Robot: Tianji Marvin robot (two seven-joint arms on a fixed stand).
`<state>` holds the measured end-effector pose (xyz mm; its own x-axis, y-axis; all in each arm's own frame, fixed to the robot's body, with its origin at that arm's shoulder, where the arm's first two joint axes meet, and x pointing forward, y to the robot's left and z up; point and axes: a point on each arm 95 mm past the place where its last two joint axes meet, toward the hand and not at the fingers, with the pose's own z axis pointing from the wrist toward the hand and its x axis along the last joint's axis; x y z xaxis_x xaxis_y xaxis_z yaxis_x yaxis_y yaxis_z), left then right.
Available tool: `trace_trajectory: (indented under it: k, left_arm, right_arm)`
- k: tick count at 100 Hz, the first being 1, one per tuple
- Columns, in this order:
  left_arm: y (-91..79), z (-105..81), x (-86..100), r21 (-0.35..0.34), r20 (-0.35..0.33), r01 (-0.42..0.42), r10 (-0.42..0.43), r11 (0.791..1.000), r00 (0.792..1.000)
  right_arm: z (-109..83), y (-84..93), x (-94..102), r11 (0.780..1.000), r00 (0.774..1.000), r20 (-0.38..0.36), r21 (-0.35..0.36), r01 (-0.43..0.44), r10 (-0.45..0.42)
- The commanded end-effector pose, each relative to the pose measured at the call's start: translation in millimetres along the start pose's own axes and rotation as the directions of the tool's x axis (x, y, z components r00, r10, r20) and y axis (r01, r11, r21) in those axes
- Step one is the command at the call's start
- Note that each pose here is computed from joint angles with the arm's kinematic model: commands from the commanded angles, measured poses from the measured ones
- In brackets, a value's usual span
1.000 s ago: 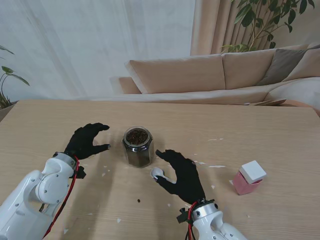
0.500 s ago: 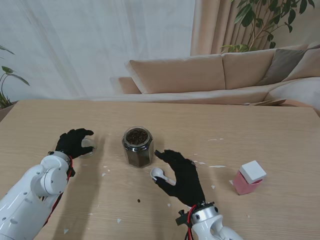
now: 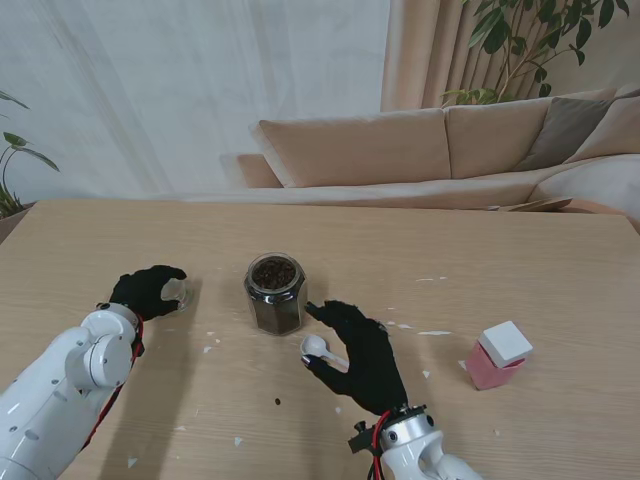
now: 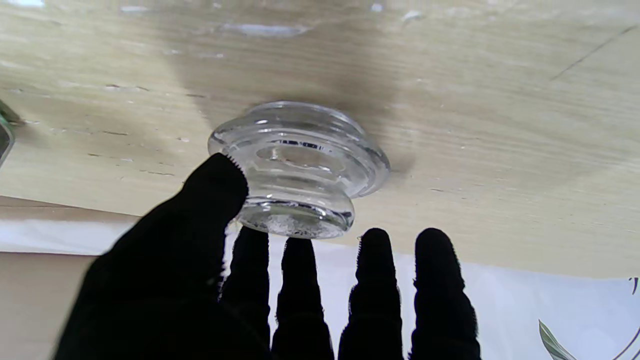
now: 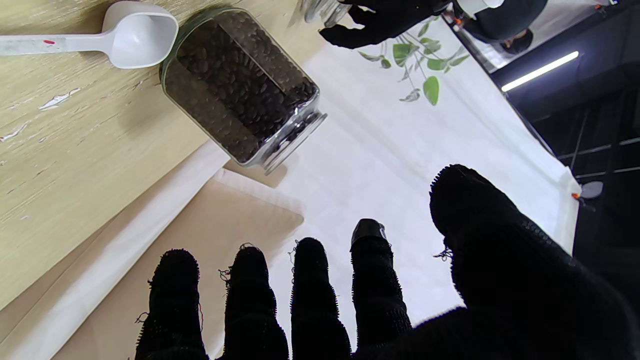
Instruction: Portion coffee beans from the glass jar into the coffee jar
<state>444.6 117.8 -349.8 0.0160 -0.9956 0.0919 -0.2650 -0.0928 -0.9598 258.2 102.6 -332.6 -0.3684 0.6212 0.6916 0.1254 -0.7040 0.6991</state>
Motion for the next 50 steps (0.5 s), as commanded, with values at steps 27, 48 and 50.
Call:
trace_trajectory:
  k: [27,48,50]
  left_arm:
    - [10.6,6.4,5.2,-0.016,0.008,-0.010,0.010,1.000,1.000]
    - [13.9,8.9,7.1,-0.025,0.012,-0.014,0.014,1.000,1.000]
    - [14.4,9.2,7.2,-0.026,0.013,-0.013,0.013,1.000,1.000]
  right_arm:
    - [1.2,-4.9,4.1,1.000,1.000,-0.013,0.019,-0.016,0.016]
    - [1.6,-5.1,4.9,1.000,1.000,-0.013,0.017,-0.024,0.024]
    - [1.6,-5.1,5.0,1.000,1.000,-0.014,0.016,-0.025,0.025]
